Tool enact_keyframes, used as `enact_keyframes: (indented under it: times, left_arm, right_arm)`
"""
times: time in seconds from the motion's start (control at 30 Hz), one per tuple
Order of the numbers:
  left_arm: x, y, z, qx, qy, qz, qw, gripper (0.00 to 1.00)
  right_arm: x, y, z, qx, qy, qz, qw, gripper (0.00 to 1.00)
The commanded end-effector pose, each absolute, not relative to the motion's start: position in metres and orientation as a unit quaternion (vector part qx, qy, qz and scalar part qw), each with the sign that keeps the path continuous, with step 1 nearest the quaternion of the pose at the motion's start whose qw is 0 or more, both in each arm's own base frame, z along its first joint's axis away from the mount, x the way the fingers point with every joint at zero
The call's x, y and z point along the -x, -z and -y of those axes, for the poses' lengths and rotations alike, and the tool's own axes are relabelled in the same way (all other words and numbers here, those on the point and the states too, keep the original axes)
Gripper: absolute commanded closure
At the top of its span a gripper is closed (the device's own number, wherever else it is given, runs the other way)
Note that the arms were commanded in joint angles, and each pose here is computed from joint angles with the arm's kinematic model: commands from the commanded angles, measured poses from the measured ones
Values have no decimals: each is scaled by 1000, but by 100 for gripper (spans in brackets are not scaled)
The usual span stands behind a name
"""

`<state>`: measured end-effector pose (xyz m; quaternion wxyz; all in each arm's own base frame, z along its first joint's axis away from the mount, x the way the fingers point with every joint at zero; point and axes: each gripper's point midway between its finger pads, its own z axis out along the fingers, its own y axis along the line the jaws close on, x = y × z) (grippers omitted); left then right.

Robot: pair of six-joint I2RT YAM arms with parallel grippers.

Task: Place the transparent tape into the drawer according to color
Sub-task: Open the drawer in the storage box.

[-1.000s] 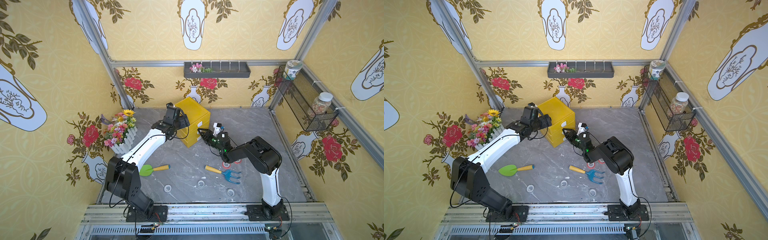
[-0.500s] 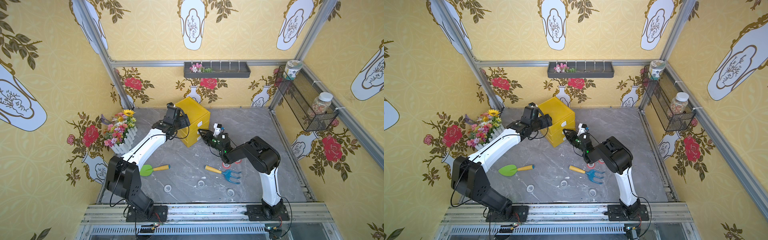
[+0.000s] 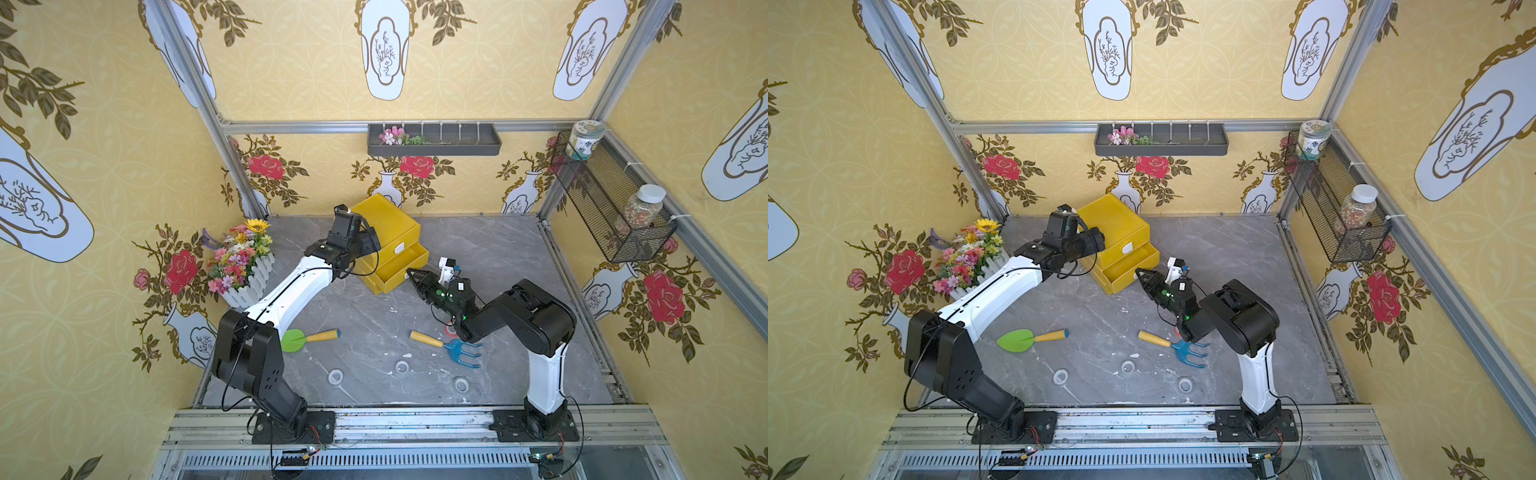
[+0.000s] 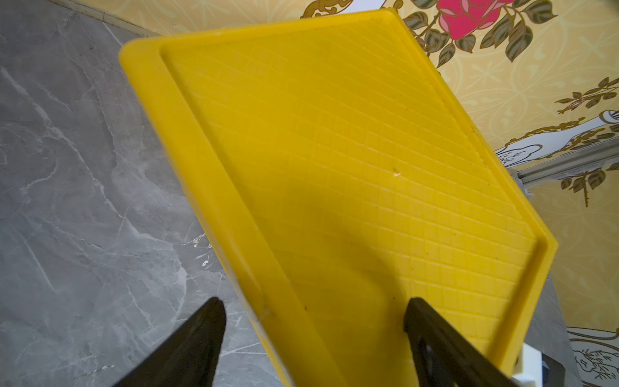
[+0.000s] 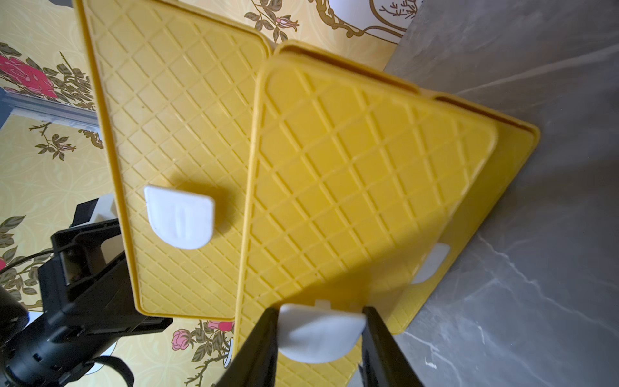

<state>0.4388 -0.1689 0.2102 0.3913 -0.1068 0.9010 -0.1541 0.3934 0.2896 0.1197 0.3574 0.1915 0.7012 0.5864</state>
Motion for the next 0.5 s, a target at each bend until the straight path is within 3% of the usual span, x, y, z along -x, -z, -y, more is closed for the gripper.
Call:
enact_keyframes:
  times: [0.0, 0.47]
  left_arm:
    - [-413, -171, 155, 94, 103, -938, 319, 12]
    - [-413, -168, 153, 95, 100, -938, 317, 12]
  right_arm:
    - [-386, -122, -287, -178, -587, -703, 361, 61]
    - [-364, -113, -267, -189, -566, -718, 357, 61]
